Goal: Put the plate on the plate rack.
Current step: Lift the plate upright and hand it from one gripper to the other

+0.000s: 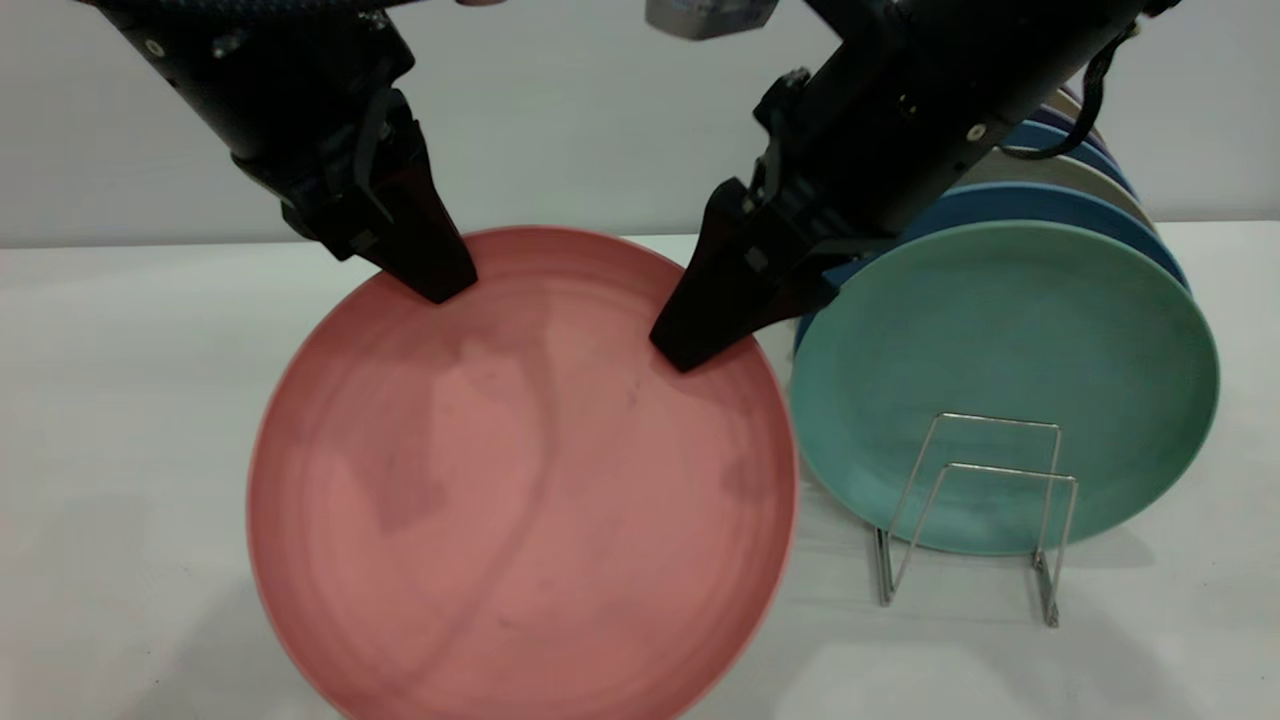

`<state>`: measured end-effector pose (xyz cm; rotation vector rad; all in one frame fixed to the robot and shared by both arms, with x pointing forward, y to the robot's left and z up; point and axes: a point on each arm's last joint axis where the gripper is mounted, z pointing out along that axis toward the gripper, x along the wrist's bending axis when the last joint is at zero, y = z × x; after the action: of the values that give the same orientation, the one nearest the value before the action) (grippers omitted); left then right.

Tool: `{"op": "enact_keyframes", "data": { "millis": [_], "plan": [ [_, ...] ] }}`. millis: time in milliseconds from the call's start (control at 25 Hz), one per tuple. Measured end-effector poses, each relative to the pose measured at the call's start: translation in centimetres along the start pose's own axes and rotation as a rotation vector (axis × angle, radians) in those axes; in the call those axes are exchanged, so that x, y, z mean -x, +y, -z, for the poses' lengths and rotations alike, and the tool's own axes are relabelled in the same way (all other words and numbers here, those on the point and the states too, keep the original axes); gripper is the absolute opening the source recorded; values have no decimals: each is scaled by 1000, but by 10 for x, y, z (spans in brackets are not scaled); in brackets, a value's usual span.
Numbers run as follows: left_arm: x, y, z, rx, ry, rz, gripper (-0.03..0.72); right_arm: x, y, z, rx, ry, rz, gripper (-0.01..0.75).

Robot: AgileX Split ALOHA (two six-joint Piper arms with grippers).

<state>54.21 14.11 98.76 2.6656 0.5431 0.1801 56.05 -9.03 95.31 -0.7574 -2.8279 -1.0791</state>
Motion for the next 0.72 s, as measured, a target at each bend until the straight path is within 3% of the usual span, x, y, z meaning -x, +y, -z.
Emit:
{"op": "enact_keyframes", "data": {
  "millis": [120, 240, 480, 720],
  "plan": [
    [0, 1, 0, 7, -4, 1, 15, -2, -2, -9, -12, 19, -12, 477],
    [0, 1, 0, 7, -4, -3, 15, -6, -4, -18, -26, 37, -13, 407],
    [0, 1, 0, 8, -1, -6, 19, -7, -4, -23, -27, 27, -15, 84],
    [0, 1, 0, 7, -2, -9, 27, -6, -4, -23, -31, 16, -18, 66]
  ]
}}
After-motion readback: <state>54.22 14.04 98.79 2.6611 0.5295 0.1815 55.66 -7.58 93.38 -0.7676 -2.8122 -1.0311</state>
